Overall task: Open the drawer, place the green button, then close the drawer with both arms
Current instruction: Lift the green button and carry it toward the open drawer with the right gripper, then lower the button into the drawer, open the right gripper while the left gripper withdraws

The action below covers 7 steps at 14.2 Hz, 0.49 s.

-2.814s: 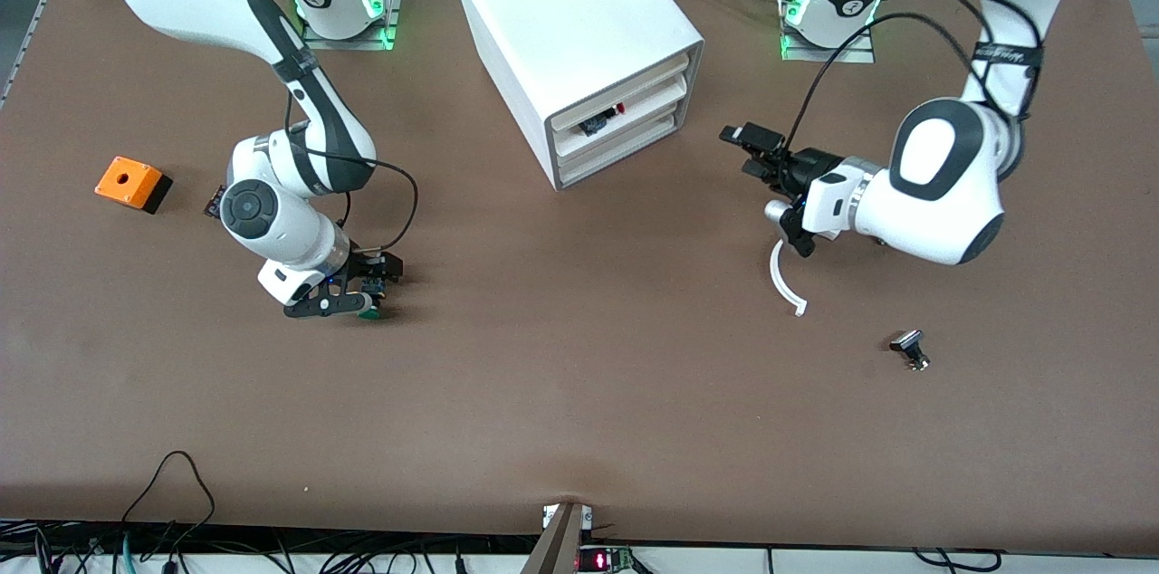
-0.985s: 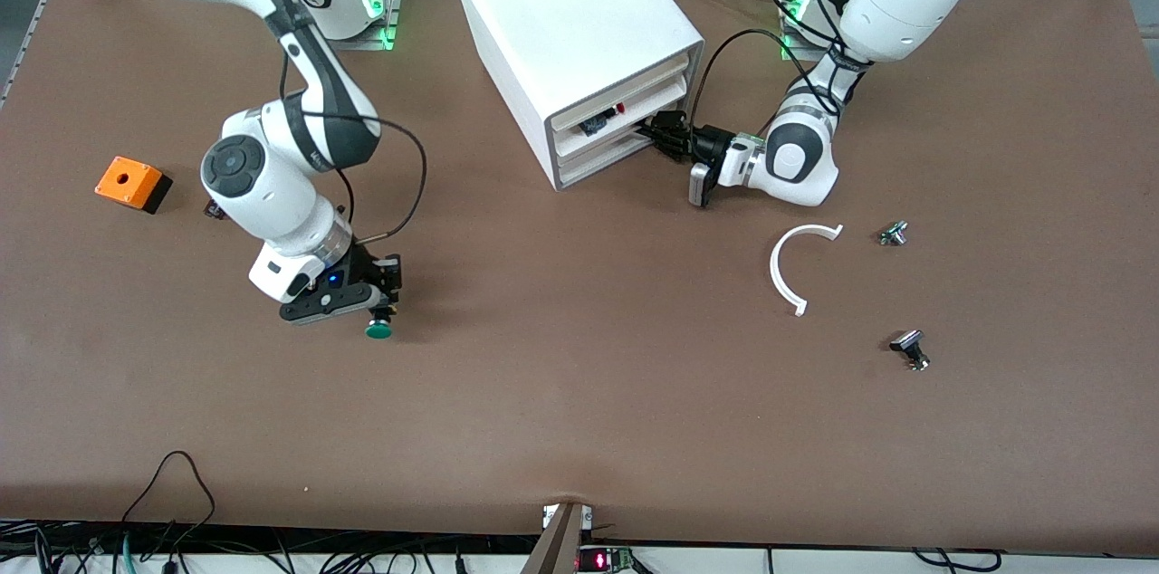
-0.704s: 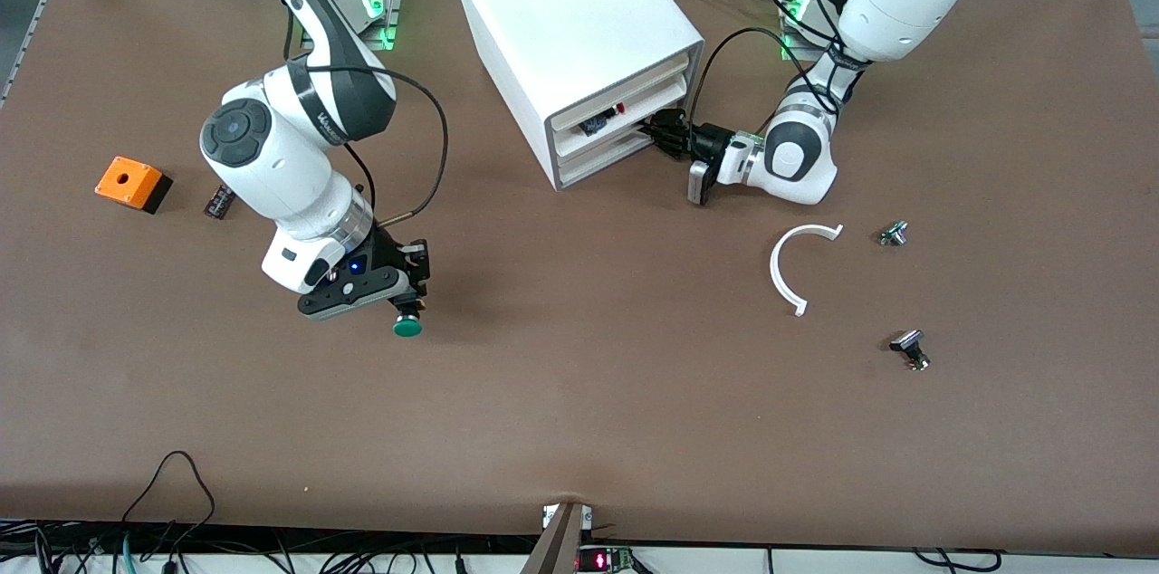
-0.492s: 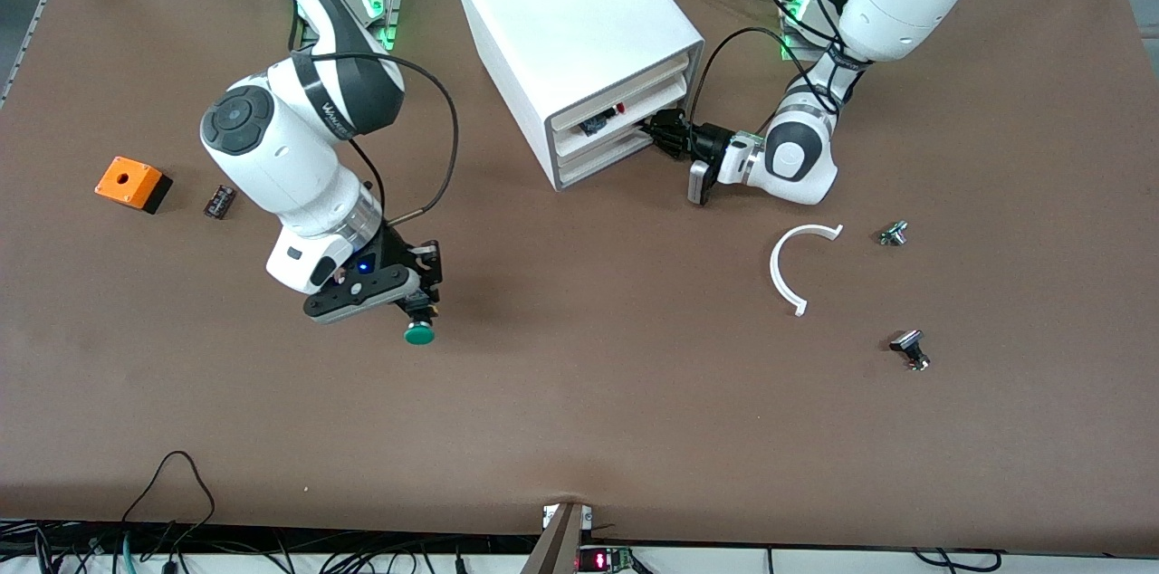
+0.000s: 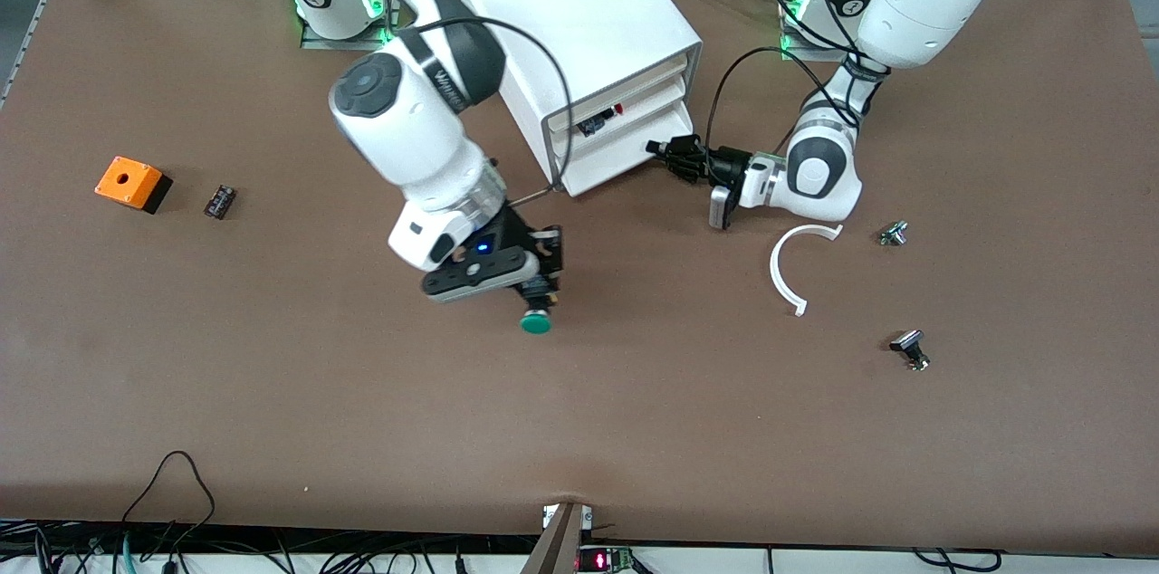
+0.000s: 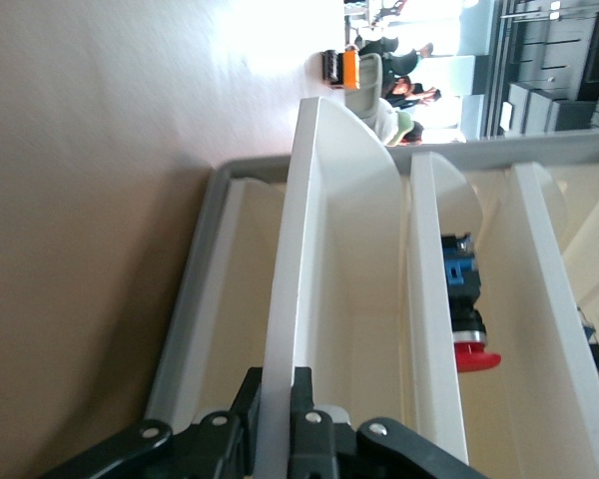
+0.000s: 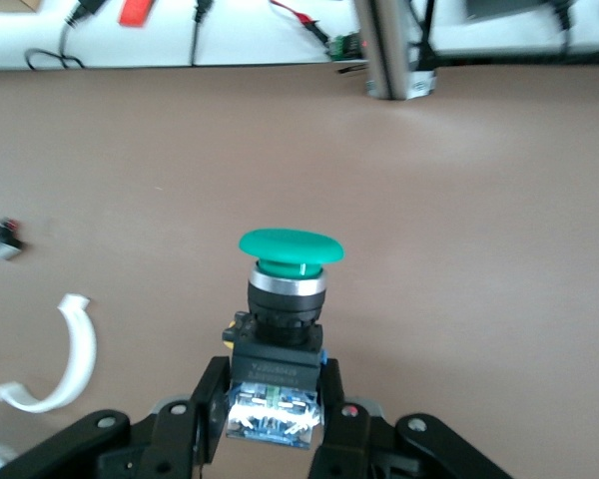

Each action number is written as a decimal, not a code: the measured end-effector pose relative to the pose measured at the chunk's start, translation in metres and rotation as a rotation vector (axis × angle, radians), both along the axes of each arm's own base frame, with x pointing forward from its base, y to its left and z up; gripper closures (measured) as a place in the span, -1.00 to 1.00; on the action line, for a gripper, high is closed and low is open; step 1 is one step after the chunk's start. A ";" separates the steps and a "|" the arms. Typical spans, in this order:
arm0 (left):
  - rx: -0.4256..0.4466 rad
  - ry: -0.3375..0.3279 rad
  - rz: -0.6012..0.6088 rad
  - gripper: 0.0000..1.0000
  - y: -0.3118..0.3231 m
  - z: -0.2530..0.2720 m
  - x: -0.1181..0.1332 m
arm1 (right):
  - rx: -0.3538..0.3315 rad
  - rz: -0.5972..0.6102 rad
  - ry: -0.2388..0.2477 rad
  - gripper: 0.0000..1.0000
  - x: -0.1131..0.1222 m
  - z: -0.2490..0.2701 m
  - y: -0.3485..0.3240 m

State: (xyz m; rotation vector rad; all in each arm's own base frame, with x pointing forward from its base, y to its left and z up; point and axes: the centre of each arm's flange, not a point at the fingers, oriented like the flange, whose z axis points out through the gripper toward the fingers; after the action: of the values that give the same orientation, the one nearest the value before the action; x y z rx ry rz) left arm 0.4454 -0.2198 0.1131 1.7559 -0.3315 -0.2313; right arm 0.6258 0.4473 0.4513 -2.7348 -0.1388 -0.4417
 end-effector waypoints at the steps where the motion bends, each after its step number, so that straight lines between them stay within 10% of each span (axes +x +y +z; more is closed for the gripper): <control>1: 0.024 -0.016 0.006 0.71 0.013 0.004 0.017 | 0.021 -0.036 0.014 0.19 -0.004 -0.001 0.014; 7: 0.099 -0.004 0.056 0.42 0.048 0.013 0.062 | 0.051 -0.082 0.089 0.19 -0.038 -0.036 0.083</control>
State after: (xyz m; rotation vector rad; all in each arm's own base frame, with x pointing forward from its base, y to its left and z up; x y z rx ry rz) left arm 0.5075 -0.1717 0.1258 1.8611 -0.2771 -0.2074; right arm 0.5879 0.5303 0.4158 -2.7113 0.0071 -0.3406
